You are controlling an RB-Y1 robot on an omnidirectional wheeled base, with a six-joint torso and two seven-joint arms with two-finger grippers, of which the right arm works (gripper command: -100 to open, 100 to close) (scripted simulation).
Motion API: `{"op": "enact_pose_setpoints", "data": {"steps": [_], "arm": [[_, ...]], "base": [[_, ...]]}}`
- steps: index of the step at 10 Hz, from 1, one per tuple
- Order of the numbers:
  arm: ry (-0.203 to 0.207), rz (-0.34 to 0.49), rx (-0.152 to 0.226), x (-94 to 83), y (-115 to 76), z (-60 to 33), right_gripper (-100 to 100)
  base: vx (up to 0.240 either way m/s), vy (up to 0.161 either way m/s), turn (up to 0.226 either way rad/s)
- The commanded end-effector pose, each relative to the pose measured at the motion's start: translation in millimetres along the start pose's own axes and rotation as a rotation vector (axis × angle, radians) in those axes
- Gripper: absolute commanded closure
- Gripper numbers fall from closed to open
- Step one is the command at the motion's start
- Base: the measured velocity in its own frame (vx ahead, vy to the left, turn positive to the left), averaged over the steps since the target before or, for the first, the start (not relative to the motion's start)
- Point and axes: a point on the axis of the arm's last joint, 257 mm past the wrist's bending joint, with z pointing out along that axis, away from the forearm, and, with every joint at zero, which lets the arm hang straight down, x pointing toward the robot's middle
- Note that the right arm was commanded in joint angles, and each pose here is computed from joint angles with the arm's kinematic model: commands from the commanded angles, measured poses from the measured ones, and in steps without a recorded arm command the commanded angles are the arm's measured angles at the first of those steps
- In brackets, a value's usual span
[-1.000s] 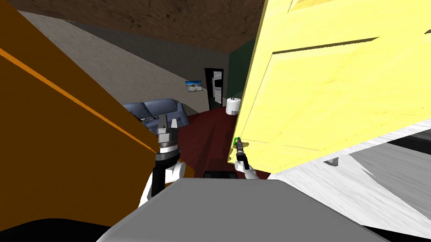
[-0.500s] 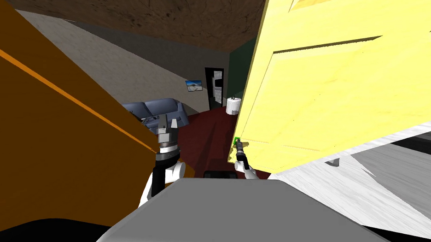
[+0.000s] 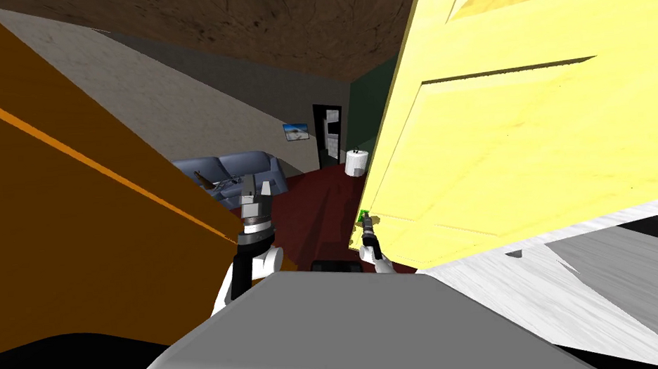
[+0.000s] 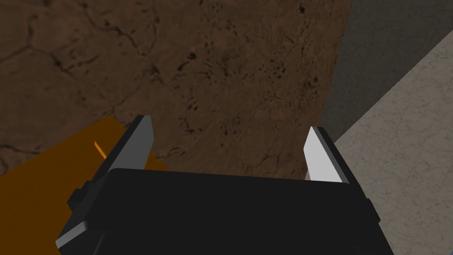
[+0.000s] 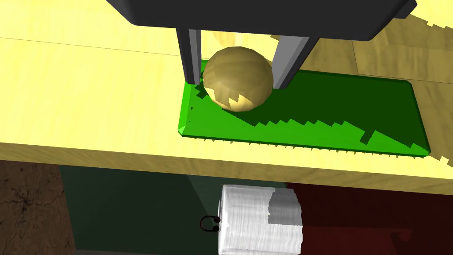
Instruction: Push the door open
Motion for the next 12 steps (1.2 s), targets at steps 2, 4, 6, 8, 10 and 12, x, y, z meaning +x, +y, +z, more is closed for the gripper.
{"op": "enact_pose_setpoints", "data": {"steps": [2, 4, 6, 8, 10, 12], "arm": [[-0.055, -0.010, -0.025, -25.6, 8.6, 7.9, 100], [-0.089, -0.005, -0.025, -33.7, 8.9, 7.8, 100], [-0.119, 0.007, -0.021, -37.1, 8.3, 6.4, 100], [-0.153, 0.032, -0.012, -34.9, 6.3, 2.8, 100], [-0.158, 0.036, 0.000, -33.9, 1.4, -1.1, 100], [-0.210, 0.008, -0.018, -68.0, 6.9, 4.1, 100]], "base": [[0.218, 0.012, -0.034], [0.151, 0.034, -0.039], [0.204, 0.052, -0.069], [0.225, 0.012, -0.074], [0.160, 0.006, -0.048], [0.162, 0.007, -0.014]]}}
